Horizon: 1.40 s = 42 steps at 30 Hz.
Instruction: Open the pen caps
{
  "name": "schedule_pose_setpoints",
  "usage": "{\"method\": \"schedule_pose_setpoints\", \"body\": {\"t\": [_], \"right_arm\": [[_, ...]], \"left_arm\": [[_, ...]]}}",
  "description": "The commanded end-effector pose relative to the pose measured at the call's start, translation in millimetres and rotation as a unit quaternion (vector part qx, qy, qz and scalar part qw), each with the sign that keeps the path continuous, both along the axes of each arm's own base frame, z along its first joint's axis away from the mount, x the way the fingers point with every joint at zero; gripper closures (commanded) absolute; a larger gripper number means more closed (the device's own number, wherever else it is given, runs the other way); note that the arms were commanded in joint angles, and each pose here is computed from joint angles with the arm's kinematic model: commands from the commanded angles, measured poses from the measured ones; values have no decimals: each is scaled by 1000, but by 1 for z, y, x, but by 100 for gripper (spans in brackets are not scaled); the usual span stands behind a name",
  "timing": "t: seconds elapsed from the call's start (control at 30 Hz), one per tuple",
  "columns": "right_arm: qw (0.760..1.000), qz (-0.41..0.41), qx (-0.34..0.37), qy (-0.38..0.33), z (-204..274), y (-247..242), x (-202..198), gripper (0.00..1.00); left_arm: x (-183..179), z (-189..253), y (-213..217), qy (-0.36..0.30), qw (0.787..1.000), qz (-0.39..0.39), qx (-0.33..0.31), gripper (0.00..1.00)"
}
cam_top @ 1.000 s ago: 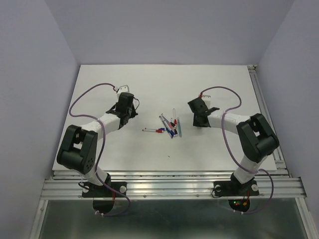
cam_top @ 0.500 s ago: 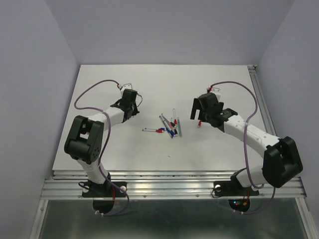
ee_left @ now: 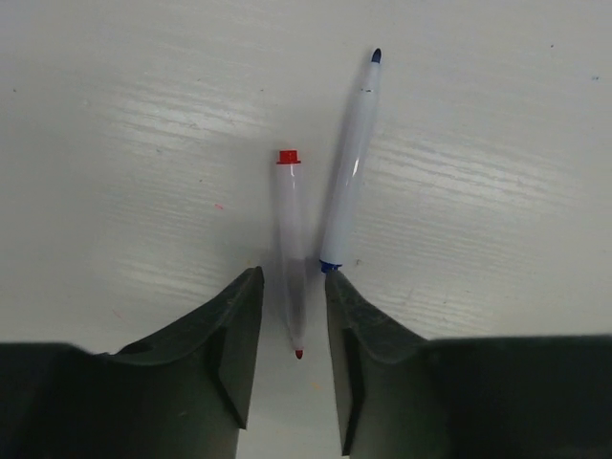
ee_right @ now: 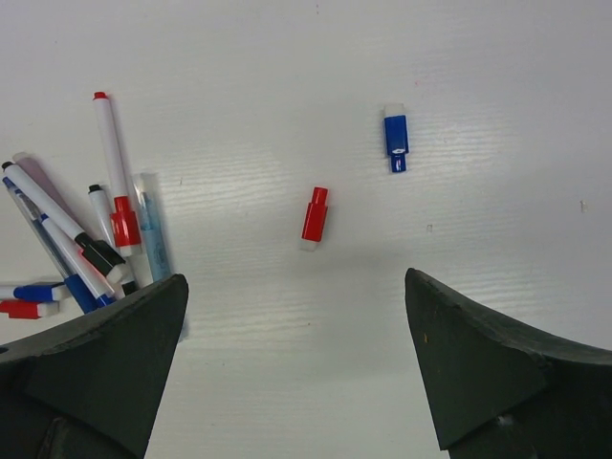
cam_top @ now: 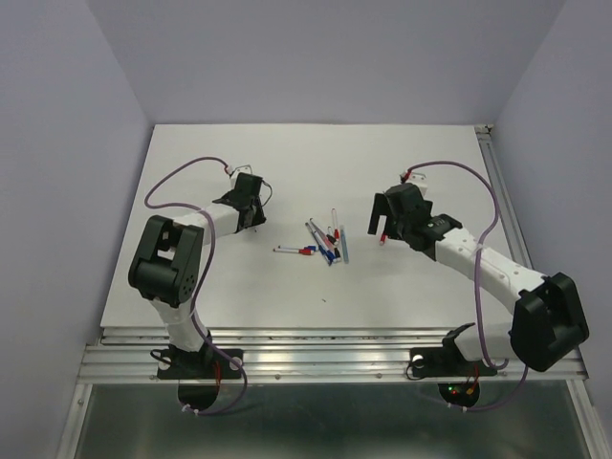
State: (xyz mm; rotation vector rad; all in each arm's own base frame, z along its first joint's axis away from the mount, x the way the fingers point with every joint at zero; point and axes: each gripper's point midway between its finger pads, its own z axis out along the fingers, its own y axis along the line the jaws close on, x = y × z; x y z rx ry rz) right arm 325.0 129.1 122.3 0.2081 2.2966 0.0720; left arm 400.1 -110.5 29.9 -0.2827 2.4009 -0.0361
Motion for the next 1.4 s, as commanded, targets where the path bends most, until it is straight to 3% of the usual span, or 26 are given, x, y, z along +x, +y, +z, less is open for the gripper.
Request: {"method": "schedule_pose_setpoints", "body": {"t": [0.0,0.1,0.17,0.3,0.37,0.4,0.57,0.77,0.97,1.13,1.37], "right_arm": [[1000,-9,-2,-17,9,-7,-1,0],[1000,-8,4,-23,13,-8,-4,0],[1000,-6,6,-27,14,-9,-6,0],[999,-13,3,-31,14,-14,-9,0],[999,-17,2,-30,13,-15,-11,0],[999,-24,2,-29,11,-17,-12,0],[999,-26,9,-36,12,-18,-13,0],[999,-20,17,-36,11,-14,-14,0],[999,-33,7,-33,10,-21,-16,0],[999,-32,7,-35,9,-21,-16,0],[999,-28,5,-27,5,-18,-15,0]], "left_arm": [[4,34,-2,-38,999,1,-20,52],[-6,39,0,-34,999,3,-23,43],[-11,48,-2,-40,999,1,-37,43],[-23,66,-14,-55,995,-3,-81,24],[-34,67,-21,-49,994,-3,-98,5],[-43,69,-30,-48,992,-6,-113,1],[-61,83,-62,-59,990,-35,-120,1],[-55,103,-111,-67,985,-58,-150,1],[-45,86,-145,-24,992,-55,-116,2],[-65,69,-142,1,997,-38,-60,2],[-110,36,-104,49,995,52,-67,1]]}}
